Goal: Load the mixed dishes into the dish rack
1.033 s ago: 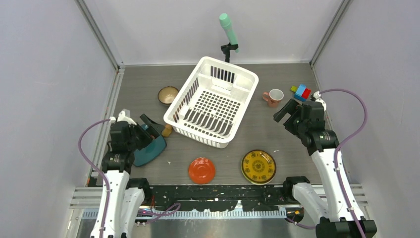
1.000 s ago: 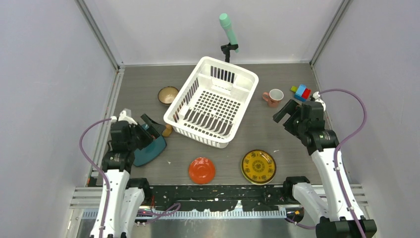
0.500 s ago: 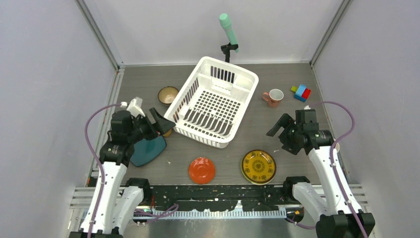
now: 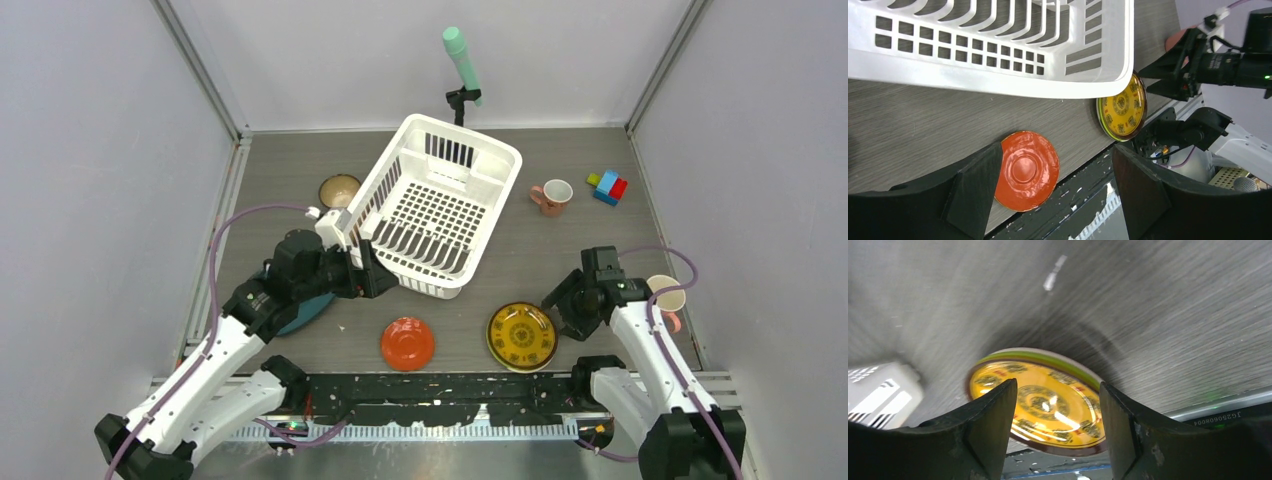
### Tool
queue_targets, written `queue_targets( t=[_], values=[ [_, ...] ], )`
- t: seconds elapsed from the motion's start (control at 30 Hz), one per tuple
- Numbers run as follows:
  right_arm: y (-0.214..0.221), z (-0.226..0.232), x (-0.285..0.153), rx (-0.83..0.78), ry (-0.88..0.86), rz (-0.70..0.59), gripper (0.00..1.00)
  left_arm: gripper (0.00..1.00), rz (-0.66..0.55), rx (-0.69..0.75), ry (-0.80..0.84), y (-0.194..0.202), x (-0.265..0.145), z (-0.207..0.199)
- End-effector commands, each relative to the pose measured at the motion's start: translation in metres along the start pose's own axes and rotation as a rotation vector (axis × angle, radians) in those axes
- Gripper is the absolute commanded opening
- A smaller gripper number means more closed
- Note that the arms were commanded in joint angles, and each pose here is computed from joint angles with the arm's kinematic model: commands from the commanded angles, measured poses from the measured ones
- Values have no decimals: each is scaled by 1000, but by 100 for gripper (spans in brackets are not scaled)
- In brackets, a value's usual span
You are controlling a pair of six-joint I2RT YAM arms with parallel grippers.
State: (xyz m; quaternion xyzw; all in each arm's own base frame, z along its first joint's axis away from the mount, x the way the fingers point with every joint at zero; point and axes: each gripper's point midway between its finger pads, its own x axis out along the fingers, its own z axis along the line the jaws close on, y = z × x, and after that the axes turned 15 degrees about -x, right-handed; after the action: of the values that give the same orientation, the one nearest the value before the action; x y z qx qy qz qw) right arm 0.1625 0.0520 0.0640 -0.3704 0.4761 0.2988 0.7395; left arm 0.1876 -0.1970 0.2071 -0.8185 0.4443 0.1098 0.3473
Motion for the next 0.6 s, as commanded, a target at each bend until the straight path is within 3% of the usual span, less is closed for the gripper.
queue_targets(
  t=[0.0, 0.2, 0.33, 0.37, 0.43, 0.57],
  values=[
    [6, -1, 19, 45, -2, 22, 68, 83, -87, 41, 85, -21, -7, -26],
    [12, -1, 31, 44, -15, 48, 64, 83, -82, 65, 78, -21, -10, -26],
    [13, 6, 37, 55, -49, 64, 40, 83, -74, 73, 69, -21, -8, -25],
    [10, 6, 38, 55, -44, 60, 28, 83, -70, 76, 65, -21, -7, -25],
    [3, 8, 36, 50, -32, 44, 15, 83, -70, 81, 61, -22, -6, -24],
    [-15, 11, 31, 41, -16, -9, 4, 83, -83, 94, 44, -25, -5, -22]
  ],
)
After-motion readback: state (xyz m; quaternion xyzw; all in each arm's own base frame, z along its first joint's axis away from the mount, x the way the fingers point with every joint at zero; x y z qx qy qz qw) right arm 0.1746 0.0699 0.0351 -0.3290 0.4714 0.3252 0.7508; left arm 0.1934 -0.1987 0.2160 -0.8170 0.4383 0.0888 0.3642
